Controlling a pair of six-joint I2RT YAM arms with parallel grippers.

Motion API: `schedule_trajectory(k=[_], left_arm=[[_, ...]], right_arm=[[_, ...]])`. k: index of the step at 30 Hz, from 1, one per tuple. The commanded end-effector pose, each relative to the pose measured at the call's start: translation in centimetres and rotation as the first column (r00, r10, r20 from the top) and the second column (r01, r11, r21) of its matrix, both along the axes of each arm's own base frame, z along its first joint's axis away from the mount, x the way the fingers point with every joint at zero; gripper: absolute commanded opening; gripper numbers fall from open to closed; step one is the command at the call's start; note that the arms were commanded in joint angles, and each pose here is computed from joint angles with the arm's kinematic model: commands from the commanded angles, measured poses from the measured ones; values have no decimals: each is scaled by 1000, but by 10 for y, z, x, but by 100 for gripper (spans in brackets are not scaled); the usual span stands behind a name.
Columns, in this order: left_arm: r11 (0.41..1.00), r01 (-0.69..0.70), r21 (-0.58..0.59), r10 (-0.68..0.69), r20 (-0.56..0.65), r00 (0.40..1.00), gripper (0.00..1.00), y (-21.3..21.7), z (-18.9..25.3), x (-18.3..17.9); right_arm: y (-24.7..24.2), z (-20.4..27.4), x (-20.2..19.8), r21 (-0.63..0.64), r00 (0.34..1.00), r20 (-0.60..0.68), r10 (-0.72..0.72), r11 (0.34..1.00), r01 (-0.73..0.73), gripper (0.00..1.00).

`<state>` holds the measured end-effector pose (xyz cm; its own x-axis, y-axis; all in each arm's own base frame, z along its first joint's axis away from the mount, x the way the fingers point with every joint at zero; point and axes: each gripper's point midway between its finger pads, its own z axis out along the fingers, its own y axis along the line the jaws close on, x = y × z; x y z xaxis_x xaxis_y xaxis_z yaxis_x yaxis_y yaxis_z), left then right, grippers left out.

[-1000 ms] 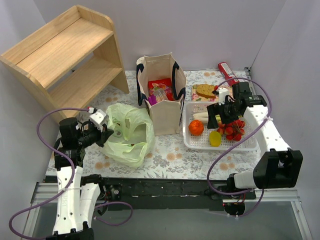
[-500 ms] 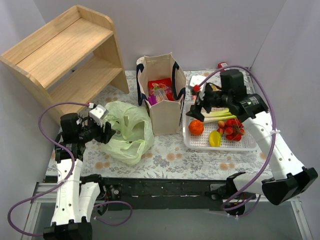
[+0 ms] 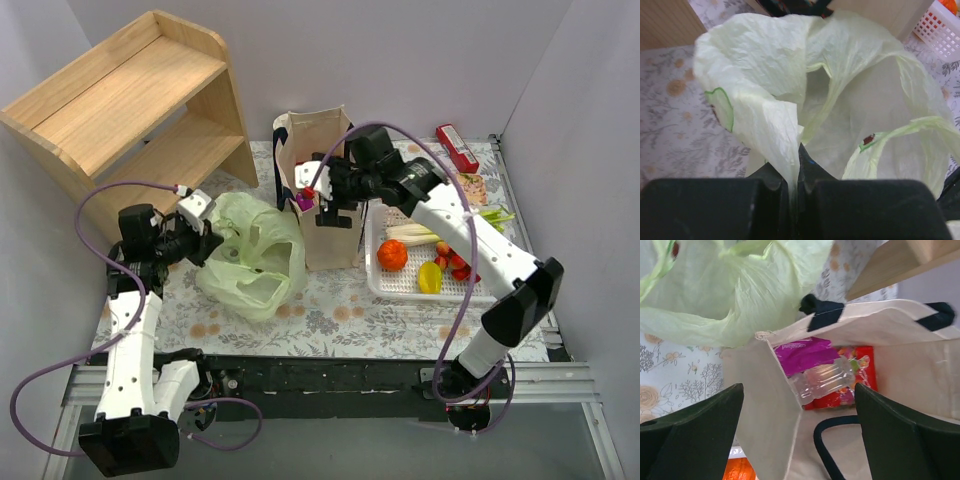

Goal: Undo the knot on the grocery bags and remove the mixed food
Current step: Move the takeout bag to the center of the board.

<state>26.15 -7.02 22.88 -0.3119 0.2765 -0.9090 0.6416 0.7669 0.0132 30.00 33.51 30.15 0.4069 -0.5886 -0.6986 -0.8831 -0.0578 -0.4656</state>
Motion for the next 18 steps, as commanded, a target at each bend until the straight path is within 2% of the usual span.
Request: schedule_trajectory(k=[1,4,5,8,9,11,12,13,14,15,18], left_arm=[[998,-17,58,7,159,987,0,8,66,15],[997,-28,78,11,214,977,0,10,94,17],[996,-31,81,11,231,973,0,10,100,17],[997,-65,40,50,299,953,0,11,132,20],[997,-66,25,52,368,928,0,9,156,22],[999,-44,-17,47,402,914,0,4,174,28],[999,-33,-21,39,463,886,0,3,196,31],[998,-25,-53,48,471,881,0,1,206,34],[997,-22,-77,55,460,886,0,1,208,47],[996,-17,-90,62,526,848,0,1,236,52],[983,11,-185,97,564,820,0,-3,270,79]], right_arm=[[7,-33,25,-134,998,8,-61,989,62,94],[12,-44,10,-174,993,-116,-26,985,6,60],[15,-45,1,-171,990,-144,4,985,-29,37],[21,-34,-42,-141,969,-213,122,978,-154,2],[19,-20,-60,-118,964,-209,166,974,-193,1],[25,-9,-106,-88,929,-220,299,942,-324,1],[23,8,-125,-61,921,-190,341,932,-358,1],[27,15,-150,-49,907,-194,374,919,-390,1],[31,16,-154,-39,913,-177,366,925,-378,1],[24,26,-158,-29,925,-155,348,934,-356,1],[11,26,-168,-51,913,-155,377,920,-388,1]])
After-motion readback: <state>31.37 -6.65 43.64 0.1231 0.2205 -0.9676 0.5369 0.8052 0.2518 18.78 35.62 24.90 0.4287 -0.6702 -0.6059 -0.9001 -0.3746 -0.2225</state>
